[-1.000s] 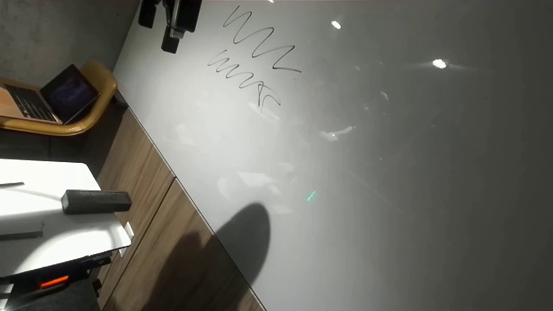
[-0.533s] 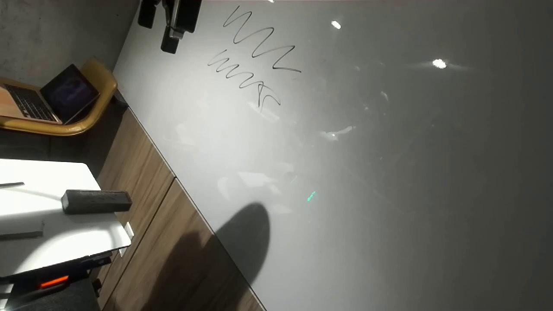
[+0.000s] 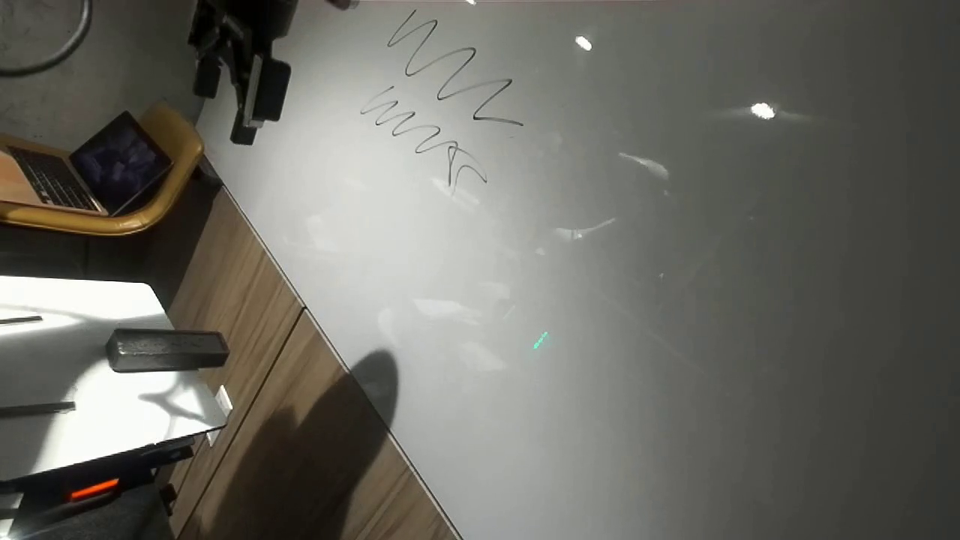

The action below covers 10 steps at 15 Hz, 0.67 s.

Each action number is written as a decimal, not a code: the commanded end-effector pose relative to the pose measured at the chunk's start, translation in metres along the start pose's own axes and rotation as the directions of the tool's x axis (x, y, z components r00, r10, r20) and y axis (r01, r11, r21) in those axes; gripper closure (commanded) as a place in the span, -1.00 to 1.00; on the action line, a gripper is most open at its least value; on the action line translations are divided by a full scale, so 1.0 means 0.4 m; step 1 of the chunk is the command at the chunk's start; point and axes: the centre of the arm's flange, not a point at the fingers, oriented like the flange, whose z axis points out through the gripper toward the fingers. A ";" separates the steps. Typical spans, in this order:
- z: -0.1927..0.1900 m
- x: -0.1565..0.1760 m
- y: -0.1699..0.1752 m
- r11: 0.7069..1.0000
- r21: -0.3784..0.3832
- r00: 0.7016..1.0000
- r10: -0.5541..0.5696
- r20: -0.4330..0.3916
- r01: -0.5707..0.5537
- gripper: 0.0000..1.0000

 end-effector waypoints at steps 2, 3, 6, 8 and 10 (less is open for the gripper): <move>0.239 0.029 -0.036 0.998 -0.063 1.000 0.006 0.023 -0.005 -1.00; 0.272 0.041 -0.037 0.997 -0.080 1.000 0.013 0.027 -0.011 -1.00; 0.385 0.062 -0.022 0.990 -0.135 0.997 0.050 0.061 -0.042 -1.00; 0.445 0.056 0.012 0.983 -0.169 0.991 0.089 0.098 -0.072 -1.00; 0.494 0.026 0.059 0.976 -0.201 0.984 0.115 0.135 -0.086 -1.00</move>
